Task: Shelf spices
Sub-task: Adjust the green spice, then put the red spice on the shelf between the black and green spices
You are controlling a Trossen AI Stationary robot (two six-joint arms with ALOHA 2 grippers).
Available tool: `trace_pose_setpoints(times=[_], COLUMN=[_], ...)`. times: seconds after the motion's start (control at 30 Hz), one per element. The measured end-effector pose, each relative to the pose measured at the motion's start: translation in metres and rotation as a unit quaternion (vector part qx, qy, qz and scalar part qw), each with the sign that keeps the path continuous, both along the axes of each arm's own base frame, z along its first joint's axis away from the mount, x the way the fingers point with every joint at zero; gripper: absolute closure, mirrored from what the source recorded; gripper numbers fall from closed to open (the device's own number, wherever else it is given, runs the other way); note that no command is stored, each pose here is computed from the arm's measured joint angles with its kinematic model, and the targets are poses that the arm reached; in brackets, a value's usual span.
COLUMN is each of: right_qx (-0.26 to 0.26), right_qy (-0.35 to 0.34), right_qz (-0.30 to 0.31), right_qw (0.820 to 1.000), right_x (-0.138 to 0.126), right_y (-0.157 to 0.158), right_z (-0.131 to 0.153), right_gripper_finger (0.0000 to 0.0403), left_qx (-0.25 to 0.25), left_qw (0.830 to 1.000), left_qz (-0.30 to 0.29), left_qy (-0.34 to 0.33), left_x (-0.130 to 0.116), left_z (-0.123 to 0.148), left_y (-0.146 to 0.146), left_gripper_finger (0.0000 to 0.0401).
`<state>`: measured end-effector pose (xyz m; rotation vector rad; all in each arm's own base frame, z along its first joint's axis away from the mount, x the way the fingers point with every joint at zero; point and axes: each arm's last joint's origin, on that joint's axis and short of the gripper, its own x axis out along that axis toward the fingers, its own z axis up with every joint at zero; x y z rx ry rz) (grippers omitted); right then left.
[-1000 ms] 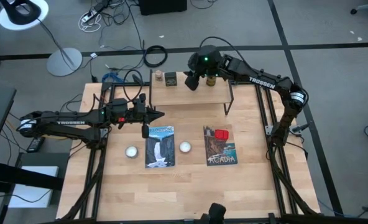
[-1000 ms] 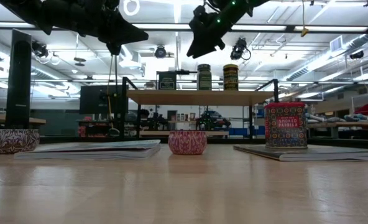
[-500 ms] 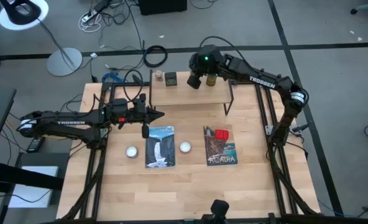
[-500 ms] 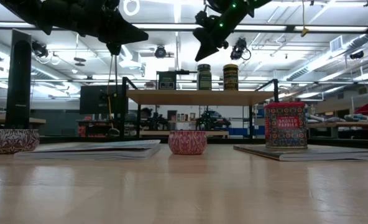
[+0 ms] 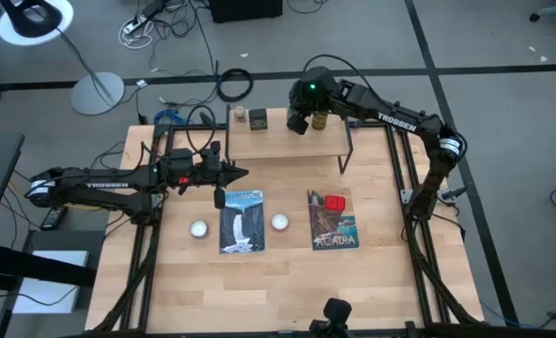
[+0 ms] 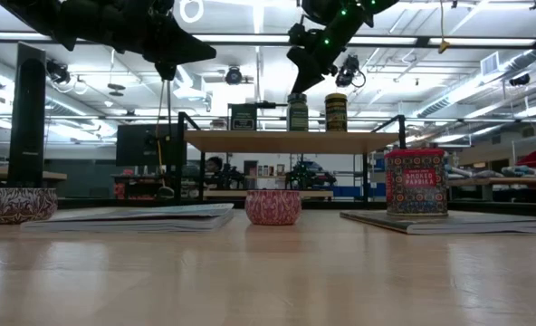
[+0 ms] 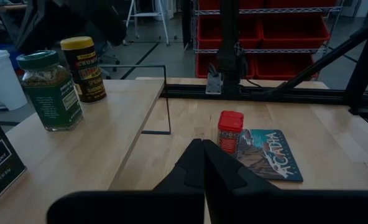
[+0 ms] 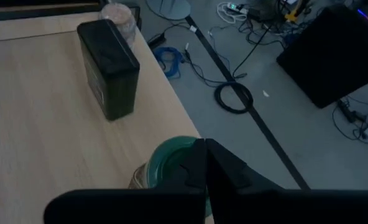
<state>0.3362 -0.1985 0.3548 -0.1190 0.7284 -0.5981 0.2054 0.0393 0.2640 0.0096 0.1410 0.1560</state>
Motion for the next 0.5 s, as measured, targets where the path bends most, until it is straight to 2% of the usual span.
trace_pose_setpoints(times=[0.13, 0.33, 0.5], right_qx=[-0.017, -0.057, -0.054], right_qy=[-0.009, -0.016, 0.042], right_qz=[0.019, 0.109, 0.160], right_qw=[1.000, 0.992, 0.985], right_x=[0.006, 0.022, 0.001], right_y=[0.007, 0.042, 0.092], right_z=[0.003, 0.012, 0.031], right_gripper_finger=[0.0402, 0.0403, 0.0403], left_qx=[0.000, 0.000, 0.000], left_qw=[1.000, 1.000, 1.000], left_qz=[0.000, 0.000, 0.000], left_qy=[0.000, 0.000, 0.001], left_x=[0.000, 0.000, 0.000], left_z=[0.000, 0.000, 0.000], left_y=[0.000, 0.000, 0.000], left_gripper_finger=[0.0400, 0.0400, 0.0400])
